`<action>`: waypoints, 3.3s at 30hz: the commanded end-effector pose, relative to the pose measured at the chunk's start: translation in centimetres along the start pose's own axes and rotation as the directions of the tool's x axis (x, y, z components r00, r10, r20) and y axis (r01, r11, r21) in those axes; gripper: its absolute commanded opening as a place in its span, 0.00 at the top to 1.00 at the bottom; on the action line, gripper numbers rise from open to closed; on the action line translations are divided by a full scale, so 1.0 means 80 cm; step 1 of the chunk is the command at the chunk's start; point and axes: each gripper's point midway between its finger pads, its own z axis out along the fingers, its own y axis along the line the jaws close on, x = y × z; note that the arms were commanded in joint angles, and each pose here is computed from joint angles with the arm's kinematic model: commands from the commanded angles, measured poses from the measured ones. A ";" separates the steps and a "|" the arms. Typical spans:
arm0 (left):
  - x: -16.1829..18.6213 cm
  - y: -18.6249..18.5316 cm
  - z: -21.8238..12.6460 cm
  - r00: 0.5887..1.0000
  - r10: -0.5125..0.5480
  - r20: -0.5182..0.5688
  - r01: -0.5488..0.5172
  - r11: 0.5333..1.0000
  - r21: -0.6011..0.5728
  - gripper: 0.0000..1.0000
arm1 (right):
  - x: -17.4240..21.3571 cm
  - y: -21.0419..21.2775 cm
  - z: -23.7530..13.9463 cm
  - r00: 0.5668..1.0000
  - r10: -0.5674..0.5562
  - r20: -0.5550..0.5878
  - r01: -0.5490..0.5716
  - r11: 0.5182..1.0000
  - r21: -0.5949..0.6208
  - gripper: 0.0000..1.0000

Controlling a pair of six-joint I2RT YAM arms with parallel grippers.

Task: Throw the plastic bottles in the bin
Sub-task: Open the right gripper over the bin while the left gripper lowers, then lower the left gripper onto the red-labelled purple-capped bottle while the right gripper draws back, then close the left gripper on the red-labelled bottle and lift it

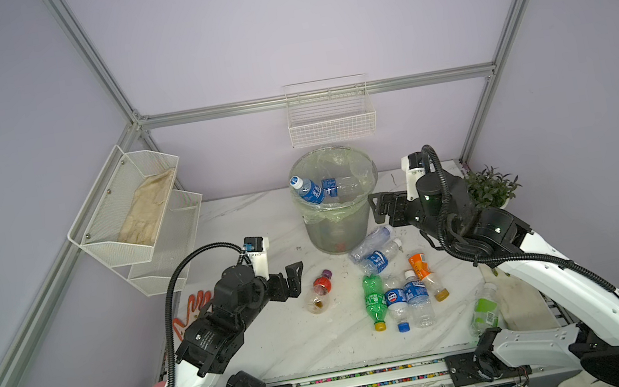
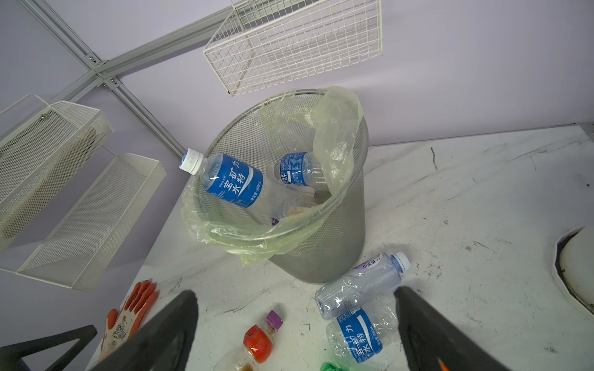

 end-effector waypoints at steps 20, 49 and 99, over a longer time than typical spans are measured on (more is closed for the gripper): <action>0.131 -0.024 0.092 0.944 -0.059 -0.323 0.082 0.995 0.059 0.00 | 0.036 -0.028 0.002 0.998 0.035 -0.043 -0.033 0.998 0.060 0.03; 0.226 -0.006 0.159 0.861 -0.039 -0.506 0.019 0.999 -0.045 0.02 | 0.071 -0.054 -0.012 0.995 0.068 -0.067 -0.063 0.995 0.077 0.03; 0.127 -0.042 0.109 0.941 0.020 -0.339 -0.011 1.000 0.028 0.61 | 0.079 -0.068 -0.030 0.994 0.097 -0.058 -0.092 0.992 0.081 0.03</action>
